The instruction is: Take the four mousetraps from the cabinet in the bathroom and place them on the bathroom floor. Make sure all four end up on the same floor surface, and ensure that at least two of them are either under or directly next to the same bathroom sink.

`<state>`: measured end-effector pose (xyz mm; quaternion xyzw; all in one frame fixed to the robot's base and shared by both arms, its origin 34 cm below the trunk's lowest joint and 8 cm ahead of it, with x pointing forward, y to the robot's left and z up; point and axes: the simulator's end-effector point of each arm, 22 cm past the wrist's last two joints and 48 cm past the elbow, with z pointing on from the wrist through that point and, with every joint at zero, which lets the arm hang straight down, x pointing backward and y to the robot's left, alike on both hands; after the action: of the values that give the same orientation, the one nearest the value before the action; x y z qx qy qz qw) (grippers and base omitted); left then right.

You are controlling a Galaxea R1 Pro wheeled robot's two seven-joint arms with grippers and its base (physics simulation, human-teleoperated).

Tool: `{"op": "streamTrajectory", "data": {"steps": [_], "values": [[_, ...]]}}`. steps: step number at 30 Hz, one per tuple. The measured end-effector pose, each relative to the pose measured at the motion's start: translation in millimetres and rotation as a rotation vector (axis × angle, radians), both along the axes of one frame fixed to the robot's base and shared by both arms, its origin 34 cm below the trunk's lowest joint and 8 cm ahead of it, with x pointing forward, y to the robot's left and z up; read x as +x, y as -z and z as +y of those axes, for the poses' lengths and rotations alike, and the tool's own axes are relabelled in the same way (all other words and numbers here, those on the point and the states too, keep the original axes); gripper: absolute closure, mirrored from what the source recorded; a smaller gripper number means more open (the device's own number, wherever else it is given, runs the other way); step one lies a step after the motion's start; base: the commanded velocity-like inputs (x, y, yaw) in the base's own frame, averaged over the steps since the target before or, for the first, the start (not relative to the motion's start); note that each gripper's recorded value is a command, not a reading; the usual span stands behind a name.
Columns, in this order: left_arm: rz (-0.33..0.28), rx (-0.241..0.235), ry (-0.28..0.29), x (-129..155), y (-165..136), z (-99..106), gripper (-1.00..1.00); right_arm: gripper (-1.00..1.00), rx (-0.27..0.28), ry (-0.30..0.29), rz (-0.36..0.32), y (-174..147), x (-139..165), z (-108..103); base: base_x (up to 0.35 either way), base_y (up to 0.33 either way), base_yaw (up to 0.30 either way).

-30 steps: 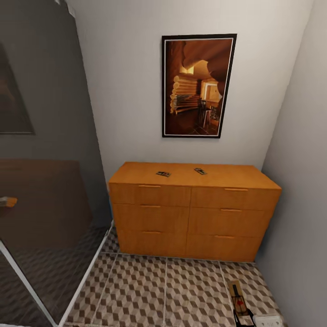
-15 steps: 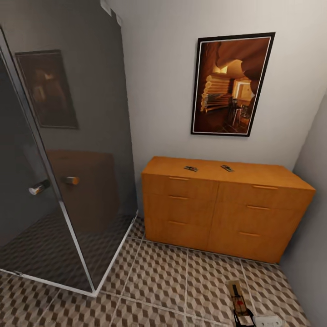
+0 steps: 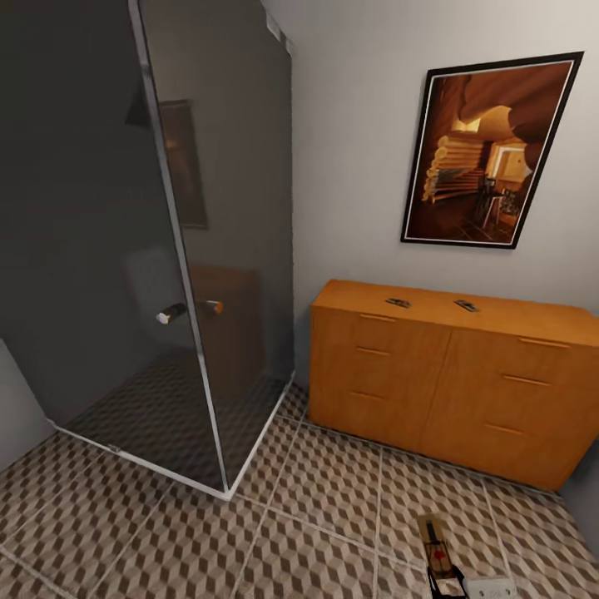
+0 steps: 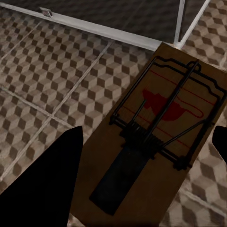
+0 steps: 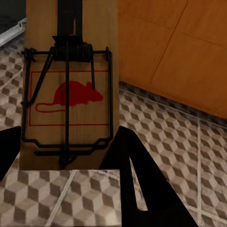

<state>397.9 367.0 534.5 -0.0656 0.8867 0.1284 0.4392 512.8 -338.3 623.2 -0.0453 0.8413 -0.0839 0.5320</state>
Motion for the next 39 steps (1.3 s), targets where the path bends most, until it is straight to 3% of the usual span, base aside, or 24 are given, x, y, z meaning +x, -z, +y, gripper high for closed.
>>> {"op": "streamTrajectory", "data": {"steps": [39], "values": [[0.032,0.001,-0.001,-11,7,1,1.00,1.00,0.000,0.000,0.024,9,-5,0,-0.260,0.177,0.270]]}}
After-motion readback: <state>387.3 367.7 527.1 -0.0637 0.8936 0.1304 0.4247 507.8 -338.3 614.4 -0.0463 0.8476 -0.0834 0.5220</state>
